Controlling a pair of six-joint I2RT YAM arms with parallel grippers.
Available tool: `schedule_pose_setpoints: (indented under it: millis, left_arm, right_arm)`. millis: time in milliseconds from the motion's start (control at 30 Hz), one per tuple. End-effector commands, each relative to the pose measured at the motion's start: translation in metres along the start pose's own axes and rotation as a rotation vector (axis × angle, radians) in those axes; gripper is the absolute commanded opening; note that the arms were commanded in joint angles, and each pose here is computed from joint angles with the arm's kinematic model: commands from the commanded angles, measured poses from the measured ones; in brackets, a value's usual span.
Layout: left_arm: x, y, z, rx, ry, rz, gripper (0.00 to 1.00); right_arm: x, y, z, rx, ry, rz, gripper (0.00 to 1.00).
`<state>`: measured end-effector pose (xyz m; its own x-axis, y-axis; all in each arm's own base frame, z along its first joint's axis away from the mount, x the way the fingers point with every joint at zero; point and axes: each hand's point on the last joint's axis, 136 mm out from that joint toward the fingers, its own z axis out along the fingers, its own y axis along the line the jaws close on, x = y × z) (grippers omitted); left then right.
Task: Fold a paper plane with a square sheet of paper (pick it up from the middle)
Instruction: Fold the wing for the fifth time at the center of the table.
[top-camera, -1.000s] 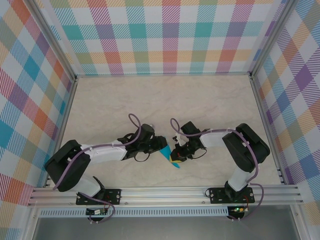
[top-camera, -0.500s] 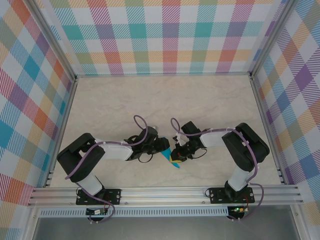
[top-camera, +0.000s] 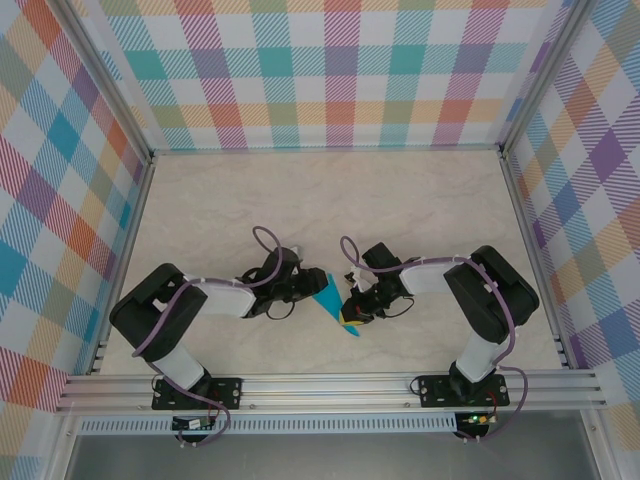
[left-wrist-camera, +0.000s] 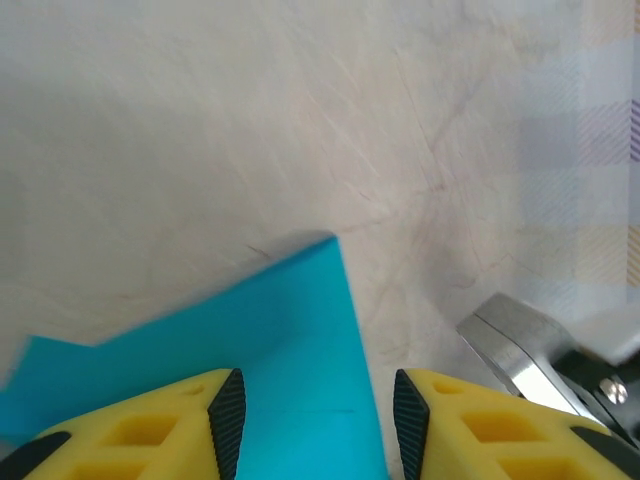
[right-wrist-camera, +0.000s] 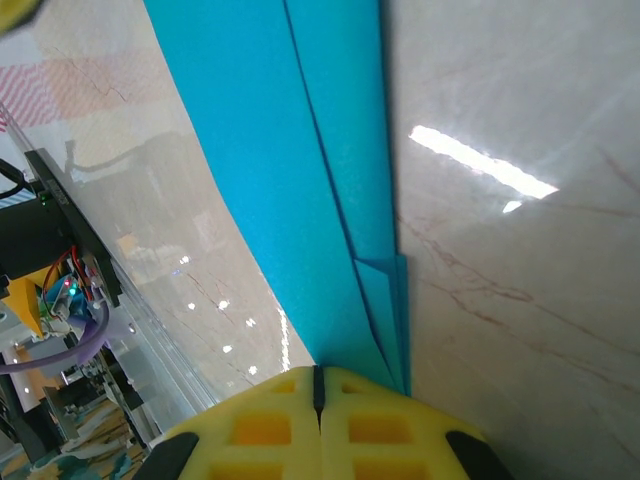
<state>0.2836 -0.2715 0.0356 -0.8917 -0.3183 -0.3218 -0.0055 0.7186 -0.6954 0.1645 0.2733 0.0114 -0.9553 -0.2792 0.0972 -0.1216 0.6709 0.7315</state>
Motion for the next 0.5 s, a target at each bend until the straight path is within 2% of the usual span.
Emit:
schedule_pose_setpoints:
  millis: [0, 267, 467]
  left_arm:
    - [-0.014, 0.040, -0.010, -0.121, -0.039, 0.010, 0.46]
    - [-0.034, 0.045, -0.024, -0.111, -0.053, -0.022, 0.46]
    - [-0.057, 0.023, -0.063, -0.129, -0.118, -0.024, 0.49]
  right_arm:
    - [0.025, -0.048, 0.008, 0.166, 0.063, 0.101, 0.00]
    - [0.014, -0.033, 0.005, 0.120, 0.041, 0.097, 0.00]
    - [-0.005, 0.003, -0.001, 0.009, -0.031, 0.101, 0.00]
